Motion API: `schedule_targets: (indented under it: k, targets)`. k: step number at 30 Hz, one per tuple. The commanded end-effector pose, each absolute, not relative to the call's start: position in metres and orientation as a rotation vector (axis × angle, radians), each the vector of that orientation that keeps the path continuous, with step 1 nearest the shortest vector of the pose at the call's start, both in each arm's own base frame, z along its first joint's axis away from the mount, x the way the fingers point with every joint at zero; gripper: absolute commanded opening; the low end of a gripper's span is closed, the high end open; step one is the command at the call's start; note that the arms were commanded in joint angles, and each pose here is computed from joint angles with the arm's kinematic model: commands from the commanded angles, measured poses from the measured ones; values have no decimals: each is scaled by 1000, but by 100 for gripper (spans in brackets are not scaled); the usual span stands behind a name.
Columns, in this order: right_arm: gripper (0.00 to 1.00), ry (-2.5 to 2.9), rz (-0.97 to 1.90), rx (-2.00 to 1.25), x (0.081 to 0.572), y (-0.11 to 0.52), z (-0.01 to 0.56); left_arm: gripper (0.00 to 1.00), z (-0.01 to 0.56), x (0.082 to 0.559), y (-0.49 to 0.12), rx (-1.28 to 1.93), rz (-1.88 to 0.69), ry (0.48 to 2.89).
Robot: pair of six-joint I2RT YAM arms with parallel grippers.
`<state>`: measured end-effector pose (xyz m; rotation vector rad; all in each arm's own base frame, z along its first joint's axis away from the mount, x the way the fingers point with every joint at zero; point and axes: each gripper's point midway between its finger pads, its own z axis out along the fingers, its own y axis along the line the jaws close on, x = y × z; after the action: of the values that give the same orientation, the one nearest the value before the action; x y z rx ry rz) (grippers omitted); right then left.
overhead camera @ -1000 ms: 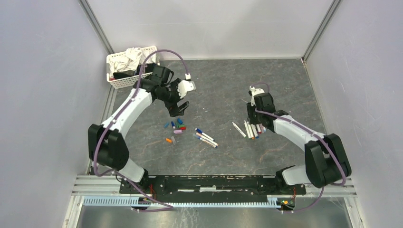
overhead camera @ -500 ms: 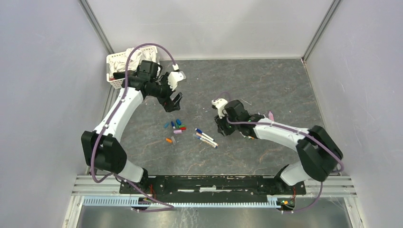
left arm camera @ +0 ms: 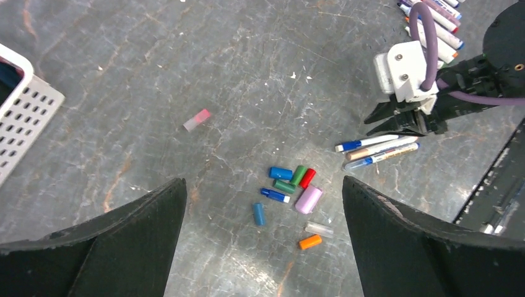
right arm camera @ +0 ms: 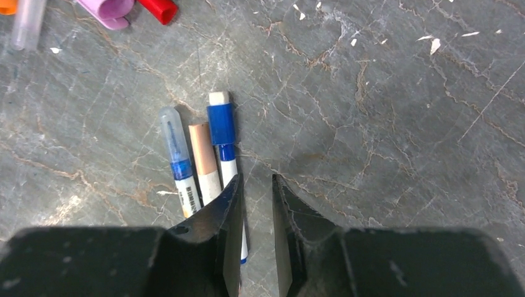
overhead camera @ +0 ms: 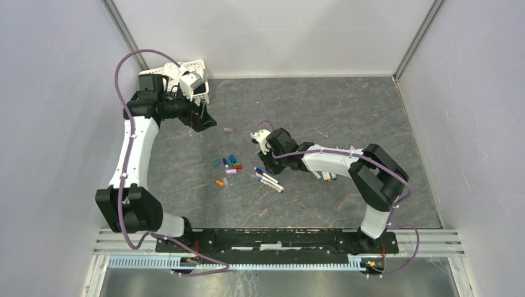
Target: Open the pen caps
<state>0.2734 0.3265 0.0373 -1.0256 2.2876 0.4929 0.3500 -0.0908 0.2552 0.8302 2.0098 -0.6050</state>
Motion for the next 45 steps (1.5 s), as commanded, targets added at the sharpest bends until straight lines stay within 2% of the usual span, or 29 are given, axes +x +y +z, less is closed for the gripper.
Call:
schedule_targets:
  k: [1,8,12,17,26,32,39,42,45]
  targets:
    - [27,2263,479,-1030,285,336,38,100,257,346,-94,833,-714,2040]
    - [27,2296,469,-1052,281,333,21,100,297,353,-63,685,-352,1910]
    - [28,2305,424,-1047,282,326,17,100,286,356,-37,491,-213,1984]
    - [34,2260,336,-971,296,317,35,100,252,338,-55,691,-361,2082]
    - [38,2191,438,-957,284,337,62,100,250,345,-40,620,-244,2076]
    - [37,2232,423,-999,273,336,43,100,237,342,-43,635,-286,2119]
    - [26,2264,370,-1017,272,328,28,100,237,337,-49,672,-329,2118]
    - [26,2288,344,-1027,270,323,20,100,236,334,-53,678,-356,2117]
    - [30,2296,343,-1029,266,318,16,100,235,334,-56,682,-380,2118]
